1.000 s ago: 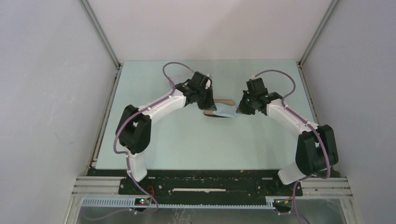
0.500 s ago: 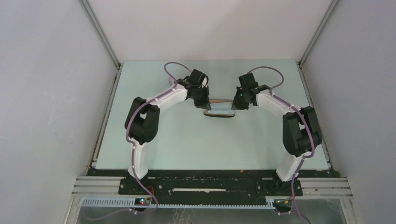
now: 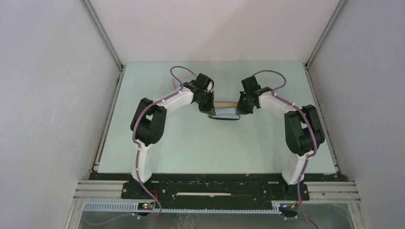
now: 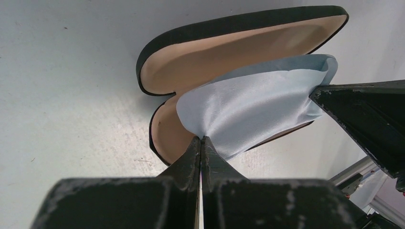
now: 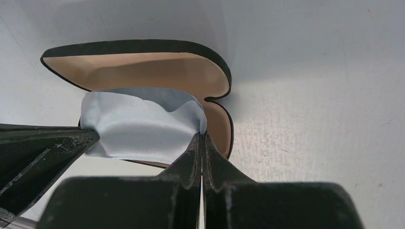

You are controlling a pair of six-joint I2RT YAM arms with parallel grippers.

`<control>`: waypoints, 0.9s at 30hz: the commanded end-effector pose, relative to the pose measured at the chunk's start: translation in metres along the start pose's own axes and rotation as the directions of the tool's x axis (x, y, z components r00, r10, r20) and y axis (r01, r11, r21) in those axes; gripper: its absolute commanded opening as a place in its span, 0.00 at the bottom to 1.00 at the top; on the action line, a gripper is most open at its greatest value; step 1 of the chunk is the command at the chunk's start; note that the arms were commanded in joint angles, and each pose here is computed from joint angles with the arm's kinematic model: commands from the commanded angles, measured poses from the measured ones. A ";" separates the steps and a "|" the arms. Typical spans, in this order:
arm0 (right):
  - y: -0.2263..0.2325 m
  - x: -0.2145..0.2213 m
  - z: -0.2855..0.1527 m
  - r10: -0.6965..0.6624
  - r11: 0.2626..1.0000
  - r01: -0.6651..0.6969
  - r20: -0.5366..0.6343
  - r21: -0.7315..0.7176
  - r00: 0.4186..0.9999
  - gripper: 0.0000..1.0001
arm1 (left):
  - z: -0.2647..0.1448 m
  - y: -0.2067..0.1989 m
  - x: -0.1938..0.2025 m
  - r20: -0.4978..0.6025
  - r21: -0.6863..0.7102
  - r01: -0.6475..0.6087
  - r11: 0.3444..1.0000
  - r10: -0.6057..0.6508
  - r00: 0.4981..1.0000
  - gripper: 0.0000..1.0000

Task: Organize the sunglasses
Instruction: Place the glasses cleaning cloth in the sunglasses case.

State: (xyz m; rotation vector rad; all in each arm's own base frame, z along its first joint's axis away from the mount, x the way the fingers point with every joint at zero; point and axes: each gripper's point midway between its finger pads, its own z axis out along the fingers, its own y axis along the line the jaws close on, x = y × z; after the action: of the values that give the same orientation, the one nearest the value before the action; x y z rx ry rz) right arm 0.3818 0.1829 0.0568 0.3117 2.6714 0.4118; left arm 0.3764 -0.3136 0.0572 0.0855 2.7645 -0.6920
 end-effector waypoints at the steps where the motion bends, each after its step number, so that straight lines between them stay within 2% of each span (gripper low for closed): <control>1: 0.004 -0.004 -0.001 -0.038 0.999 0.038 0.016 0.005 0.999 0.00 | -0.006 0.006 -0.002 0.025 -0.006 -0.032 0.999 0.032 0.999 0.00; 16: -0.005 0.020 0.009 -0.059 0.996 0.059 -0.016 0.063 0.998 0.00 | 0.002 0.031 0.021 -0.010 -0.067 -0.035 0.997 0.034 0.999 0.00; 27: -0.018 0.027 0.017 -0.059 0.991 0.058 0.003 0.121 0.998 0.00 | 0.003 0.031 0.024 -0.006 -0.059 -0.026 0.998 0.026 1.000 0.00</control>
State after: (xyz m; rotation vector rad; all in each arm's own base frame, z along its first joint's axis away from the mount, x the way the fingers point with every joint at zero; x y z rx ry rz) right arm 0.3565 0.1855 0.0277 0.2539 2.7313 0.2968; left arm 0.3574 -0.2964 0.0225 0.0996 2.8149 -0.6274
